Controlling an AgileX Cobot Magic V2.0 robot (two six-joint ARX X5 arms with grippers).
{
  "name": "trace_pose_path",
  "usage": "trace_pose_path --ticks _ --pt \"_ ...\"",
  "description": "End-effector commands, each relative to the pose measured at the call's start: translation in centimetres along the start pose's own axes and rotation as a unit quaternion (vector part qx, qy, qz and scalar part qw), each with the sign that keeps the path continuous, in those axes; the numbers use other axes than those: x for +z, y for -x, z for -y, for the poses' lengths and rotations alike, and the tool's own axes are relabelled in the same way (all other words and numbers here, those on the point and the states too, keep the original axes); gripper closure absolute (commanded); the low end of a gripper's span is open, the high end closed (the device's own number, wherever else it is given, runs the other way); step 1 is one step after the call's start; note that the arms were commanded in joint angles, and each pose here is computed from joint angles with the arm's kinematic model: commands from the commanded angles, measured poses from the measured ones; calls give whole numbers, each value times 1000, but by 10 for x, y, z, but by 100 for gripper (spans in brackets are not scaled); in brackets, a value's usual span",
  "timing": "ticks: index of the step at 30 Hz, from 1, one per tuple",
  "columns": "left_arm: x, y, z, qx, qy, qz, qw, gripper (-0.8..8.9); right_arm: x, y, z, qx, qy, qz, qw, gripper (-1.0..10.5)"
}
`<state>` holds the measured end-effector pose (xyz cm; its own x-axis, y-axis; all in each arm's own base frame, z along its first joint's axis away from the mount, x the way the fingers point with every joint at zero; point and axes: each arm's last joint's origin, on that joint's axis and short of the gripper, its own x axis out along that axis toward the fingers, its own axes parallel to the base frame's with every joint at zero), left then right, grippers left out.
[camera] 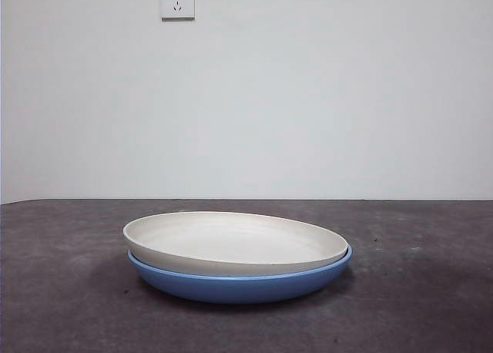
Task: Pick up the white plate, put it on the blue plate, put it on desk
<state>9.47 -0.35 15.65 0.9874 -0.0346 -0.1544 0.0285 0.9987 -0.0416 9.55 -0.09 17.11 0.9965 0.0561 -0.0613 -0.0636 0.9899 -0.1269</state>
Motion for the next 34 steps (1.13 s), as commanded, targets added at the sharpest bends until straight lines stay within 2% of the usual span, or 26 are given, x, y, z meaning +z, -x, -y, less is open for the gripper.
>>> trace_pose_path --ticks 1,4,7,34 --pt "-7 -2 0 2 -1 -12 1000 762 -5 0 2 -40 -12 0 999 911" --pt "-7 -2 0 2 -1 -12 1000 762 -13 -2 3 -66 -40 -18 997 911" --pt "-7 -2 0 1 -1 -12 1000 762 -20 -1 3 -66 -51 -49 995 912" --pt "-7 -2 0 2 -1 -12 1000 762 -19 -1 2 -63 -52 -48 996 911"
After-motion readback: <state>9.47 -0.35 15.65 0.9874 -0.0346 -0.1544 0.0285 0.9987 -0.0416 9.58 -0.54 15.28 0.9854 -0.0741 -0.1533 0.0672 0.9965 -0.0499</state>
